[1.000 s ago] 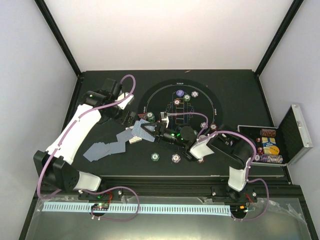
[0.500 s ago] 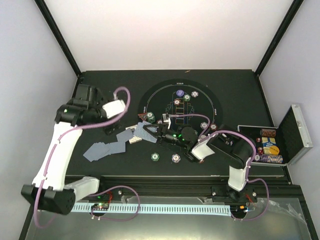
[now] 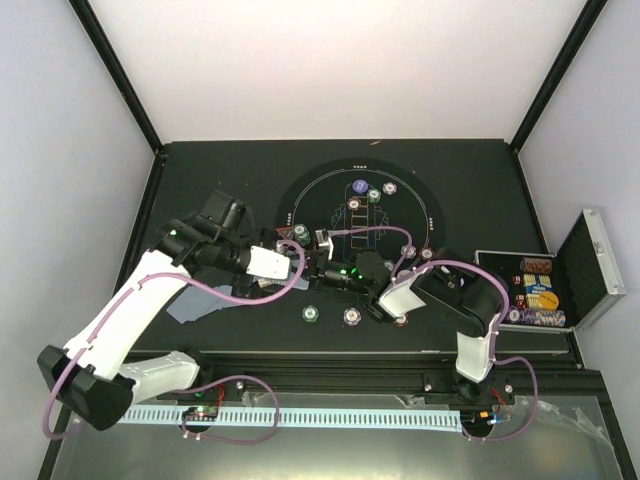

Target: Distribute texas hold em gaming equipment

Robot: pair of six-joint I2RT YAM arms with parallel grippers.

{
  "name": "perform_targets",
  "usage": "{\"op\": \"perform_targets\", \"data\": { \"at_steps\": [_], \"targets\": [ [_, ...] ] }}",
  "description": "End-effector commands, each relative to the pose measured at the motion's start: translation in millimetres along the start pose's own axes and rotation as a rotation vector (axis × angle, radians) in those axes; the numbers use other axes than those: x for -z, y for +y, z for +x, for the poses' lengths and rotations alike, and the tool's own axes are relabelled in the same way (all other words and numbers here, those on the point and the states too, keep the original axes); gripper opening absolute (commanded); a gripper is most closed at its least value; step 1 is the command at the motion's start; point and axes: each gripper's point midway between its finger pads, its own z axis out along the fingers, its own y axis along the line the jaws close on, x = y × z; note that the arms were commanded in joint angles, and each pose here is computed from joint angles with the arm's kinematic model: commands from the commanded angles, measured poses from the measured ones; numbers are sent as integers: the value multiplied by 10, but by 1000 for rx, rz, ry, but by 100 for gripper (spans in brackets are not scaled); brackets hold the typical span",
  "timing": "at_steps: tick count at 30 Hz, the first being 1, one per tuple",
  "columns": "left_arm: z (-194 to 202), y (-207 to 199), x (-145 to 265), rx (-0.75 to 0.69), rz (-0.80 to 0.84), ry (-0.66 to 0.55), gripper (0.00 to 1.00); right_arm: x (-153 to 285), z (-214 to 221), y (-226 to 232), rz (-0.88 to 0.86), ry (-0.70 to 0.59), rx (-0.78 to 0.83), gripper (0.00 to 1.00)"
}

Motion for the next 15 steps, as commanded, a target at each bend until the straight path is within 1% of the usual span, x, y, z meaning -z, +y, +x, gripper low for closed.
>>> {"op": "perform_targets", "data": {
  "at_steps": [1, 6, 15],
  "targets": [
    [-122, 198, -70, -41, -50, 2, 99, -100, 64, 92, -25, 39, 47, 5],
    [-92, 217, -201, -5, -25, 25, 99, -128, 107, 85, -19, 51, 54, 5],
    [211, 181, -391, 67, 11, 159, 99, -139, 114, 73, -12, 52, 60, 5]
  ]
}}
